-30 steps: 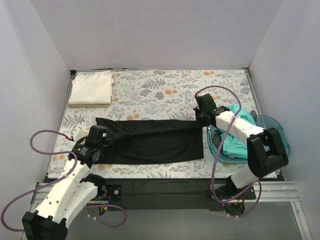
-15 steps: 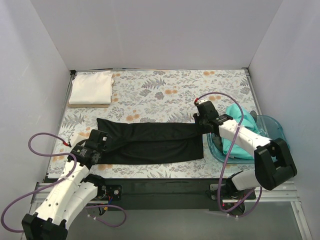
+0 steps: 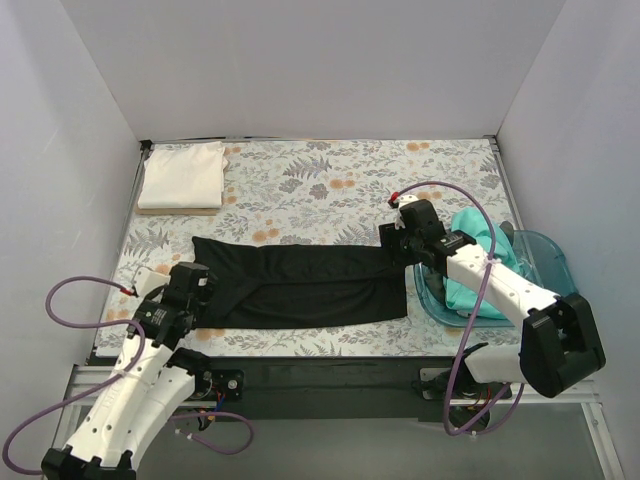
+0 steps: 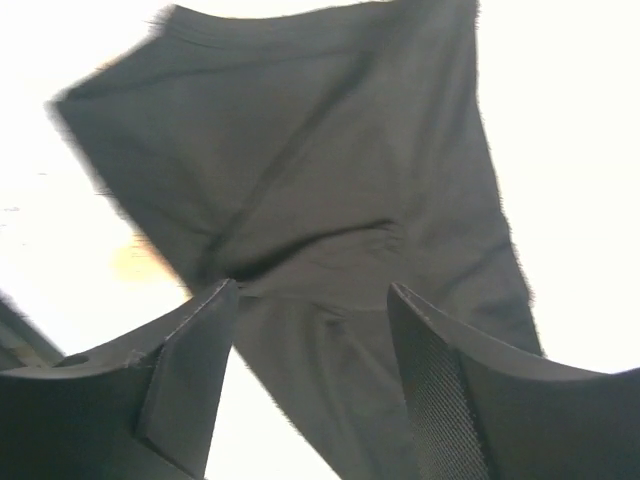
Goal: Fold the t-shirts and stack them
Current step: Fold the tshirt
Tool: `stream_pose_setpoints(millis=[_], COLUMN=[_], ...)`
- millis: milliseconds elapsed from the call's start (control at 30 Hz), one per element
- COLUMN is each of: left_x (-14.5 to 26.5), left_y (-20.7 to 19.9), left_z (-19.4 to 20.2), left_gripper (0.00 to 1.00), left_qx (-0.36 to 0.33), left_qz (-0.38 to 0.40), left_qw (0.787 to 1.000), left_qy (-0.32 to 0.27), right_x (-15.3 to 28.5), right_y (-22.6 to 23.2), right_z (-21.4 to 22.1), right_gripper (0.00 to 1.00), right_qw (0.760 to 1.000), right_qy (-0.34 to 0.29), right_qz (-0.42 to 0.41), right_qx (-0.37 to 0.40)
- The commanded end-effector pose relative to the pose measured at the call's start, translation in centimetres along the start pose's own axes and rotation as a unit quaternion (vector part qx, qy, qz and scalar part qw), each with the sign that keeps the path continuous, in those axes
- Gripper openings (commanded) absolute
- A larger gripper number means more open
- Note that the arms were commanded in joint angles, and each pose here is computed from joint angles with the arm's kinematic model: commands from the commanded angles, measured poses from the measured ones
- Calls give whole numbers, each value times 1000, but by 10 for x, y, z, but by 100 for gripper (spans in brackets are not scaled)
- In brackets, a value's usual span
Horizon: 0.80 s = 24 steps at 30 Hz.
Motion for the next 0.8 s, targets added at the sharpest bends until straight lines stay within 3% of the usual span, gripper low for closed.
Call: stream_pose_setpoints(millis=[0, 33, 167, 333, 567, 767], left_x=[1, 2, -9, -42, -73, -74], left_y=[-42, -60, -96, -109, -99, -90], left_z=[-4, -3, 7, 25, 39, 54], left_gripper=[61, 62, 69, 80, 82, 83], left_qx=[48, 45, -24, -73, -96, -125], left_qz=[70, 107, 162, 126, 62, 65], left_qw=[996, 993, 985, 987, 990, 984], left_qy=[11, 21, 47, 73, 82, 113], right_x=[12, 13, 11, 0, -31, -47], right_y=[23, 29, 46, 81, 94, 86], right_z=[-23, -23, -24, -8, 29, 49], right_gripper=[72, 98, 98, 98, 98, 98], right_qw=[998, 996, 992, 981, 978, 980], right_qy=[-33, -30, -22, 9, 70, 97], right_qz=[-60, -80, -126, -189, -192, -172], right_qx=[10, 11, 16, 34, 42, 33])
Point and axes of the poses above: each gripper's point midway between its finger pads, its own x axis back along the fingers, its own y axis along the line the jaws close on, z = x × y, the point moved 3 cm from there along x, back along the fingers, and after that the axes turned 11 degrees about -x, right-handed, at the moved point
